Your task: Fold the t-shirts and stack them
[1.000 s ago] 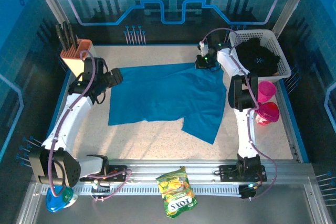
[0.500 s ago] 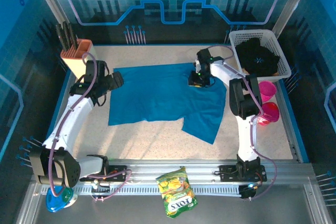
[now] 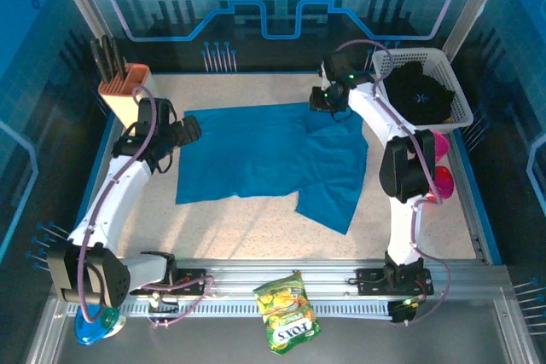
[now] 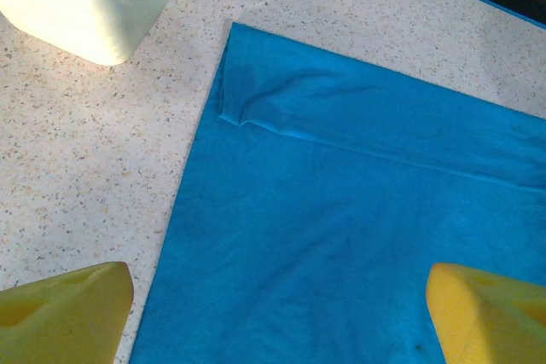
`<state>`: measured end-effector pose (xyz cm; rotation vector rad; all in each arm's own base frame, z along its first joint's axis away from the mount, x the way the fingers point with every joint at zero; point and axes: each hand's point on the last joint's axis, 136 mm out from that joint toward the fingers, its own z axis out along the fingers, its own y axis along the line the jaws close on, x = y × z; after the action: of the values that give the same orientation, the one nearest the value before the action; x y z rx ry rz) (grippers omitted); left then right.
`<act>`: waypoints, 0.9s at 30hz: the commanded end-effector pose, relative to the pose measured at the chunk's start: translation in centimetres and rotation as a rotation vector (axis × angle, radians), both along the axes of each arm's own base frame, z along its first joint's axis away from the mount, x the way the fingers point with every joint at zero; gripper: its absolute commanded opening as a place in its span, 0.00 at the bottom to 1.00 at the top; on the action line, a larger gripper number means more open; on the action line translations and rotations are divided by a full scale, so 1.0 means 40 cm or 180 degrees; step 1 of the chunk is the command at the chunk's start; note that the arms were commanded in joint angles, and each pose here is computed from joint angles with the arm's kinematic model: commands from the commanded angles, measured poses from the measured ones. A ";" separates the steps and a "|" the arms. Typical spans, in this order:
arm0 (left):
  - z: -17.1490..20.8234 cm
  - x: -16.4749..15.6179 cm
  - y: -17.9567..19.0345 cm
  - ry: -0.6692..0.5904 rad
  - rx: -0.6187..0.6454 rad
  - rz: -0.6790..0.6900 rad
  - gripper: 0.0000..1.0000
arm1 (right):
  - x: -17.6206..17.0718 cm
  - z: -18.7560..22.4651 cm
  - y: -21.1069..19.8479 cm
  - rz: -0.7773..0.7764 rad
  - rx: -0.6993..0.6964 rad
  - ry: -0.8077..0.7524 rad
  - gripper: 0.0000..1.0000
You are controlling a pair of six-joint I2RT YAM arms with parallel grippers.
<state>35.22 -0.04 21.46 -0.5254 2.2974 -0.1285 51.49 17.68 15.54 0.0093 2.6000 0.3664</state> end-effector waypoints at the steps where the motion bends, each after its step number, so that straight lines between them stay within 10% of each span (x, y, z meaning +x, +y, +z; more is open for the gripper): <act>1: 0.002 -0.008 -0.016 -0.0040 -0.0087 -0.0040 0.90 | 0.039 -0.115 -0.008 0.0127 -0.0005 0.0334 0.20; 9: -0.006 -0.009 -0.017 0.0013 -0.0079 -0.0050 0.90 | 0.090 -0.254 -0.038 0.0102 -0.0101 0.0689 0.06; 27: -0.004 -0.026 -0.022 0.0008 -0.0130 -0.0052 0.90 | -0.078 -0.262 -0.103 -0.0051 -0.0237 0.0986 0.01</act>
<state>35.00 -0.58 21.25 -0.5328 2.3043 -0.1652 48.65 13.97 2.53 0.0397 2.9569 0.2708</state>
